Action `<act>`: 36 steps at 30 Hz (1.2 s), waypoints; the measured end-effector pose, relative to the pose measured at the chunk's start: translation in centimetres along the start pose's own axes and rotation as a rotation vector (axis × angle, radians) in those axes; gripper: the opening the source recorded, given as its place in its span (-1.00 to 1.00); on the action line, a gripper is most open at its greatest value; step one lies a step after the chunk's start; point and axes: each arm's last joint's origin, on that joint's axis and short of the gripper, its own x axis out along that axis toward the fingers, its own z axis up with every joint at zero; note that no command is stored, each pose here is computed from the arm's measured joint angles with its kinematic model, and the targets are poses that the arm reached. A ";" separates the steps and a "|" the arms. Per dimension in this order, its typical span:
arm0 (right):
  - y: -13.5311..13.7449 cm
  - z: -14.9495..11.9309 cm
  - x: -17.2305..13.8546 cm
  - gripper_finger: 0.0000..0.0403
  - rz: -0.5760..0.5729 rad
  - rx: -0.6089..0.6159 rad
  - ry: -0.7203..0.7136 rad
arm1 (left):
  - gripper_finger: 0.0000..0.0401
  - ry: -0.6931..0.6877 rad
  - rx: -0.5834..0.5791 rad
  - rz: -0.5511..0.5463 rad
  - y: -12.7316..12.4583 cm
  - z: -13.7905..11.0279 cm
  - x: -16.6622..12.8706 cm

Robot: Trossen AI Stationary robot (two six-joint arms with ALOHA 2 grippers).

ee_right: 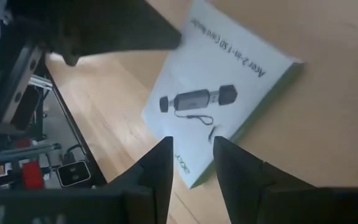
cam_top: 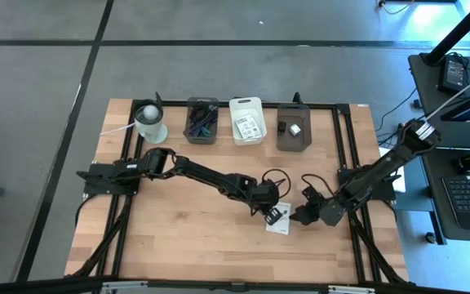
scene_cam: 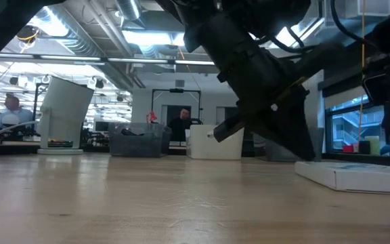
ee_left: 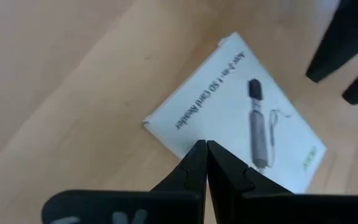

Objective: Pick and place items into bin
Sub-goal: Put the white card reader box into the white bin

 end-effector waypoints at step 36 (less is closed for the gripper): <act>-0.7 0.4 -0.7 -0.41 -0.080 -0.034 -0.013 | -0.97 0.054 -0.001 0.046 0.6 -0.3 0.1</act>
